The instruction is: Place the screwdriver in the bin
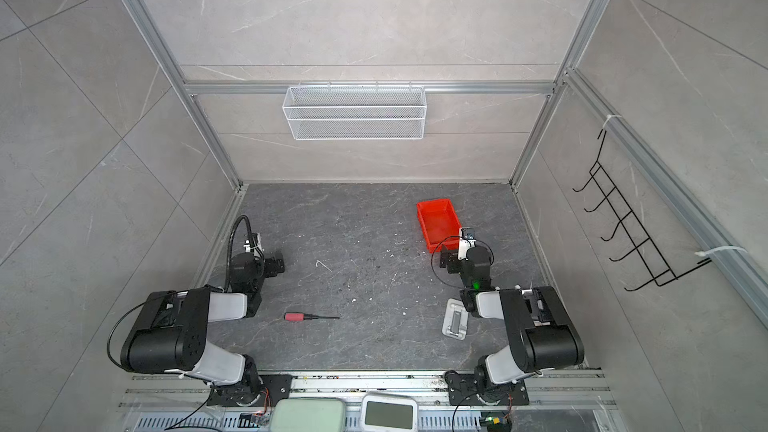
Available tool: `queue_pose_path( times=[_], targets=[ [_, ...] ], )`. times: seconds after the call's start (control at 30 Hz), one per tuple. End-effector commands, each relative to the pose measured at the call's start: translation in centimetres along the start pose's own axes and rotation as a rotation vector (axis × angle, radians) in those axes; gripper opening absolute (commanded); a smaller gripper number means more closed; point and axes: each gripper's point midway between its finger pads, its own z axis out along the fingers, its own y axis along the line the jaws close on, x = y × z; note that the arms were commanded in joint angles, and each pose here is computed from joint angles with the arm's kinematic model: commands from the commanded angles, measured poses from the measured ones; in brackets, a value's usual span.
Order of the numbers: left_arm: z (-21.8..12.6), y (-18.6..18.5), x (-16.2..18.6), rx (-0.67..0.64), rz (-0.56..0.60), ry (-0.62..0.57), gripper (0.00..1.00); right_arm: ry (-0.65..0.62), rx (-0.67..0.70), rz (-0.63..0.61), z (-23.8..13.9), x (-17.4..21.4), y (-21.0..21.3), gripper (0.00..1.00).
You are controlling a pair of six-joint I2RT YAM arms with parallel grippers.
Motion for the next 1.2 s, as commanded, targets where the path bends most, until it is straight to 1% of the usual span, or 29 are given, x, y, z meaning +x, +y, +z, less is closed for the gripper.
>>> queue_pose_path(
  times=[0.0,0.8,1.0,1.17],
  targets=[
    [0.0,-0.2,-1.3,0.017,-0.019,-0.04,1.0,0.002,-0.01,-0.011,0.1,-0.2,0.1,0.99],
    [-0.2,-0.1,-1.3,0.012,-0.019,-0.047,1.0,-0.004,-0.013,-0.011,0.0,-0.2,0.2,0.99],
    [-1.1,0.2,-2.5,-0.004,-0.024,-0.047,1.0,-0.018,-0.023,-0.014,-0.9,-1.6,0.4,0.99],
    [-2.9,0.3,-3.6,0.001,-0.049,-0.055,1.0,-0.045,-0.041,-0.022,-2.2,-3.2,0.6,0.99]
  ],
)
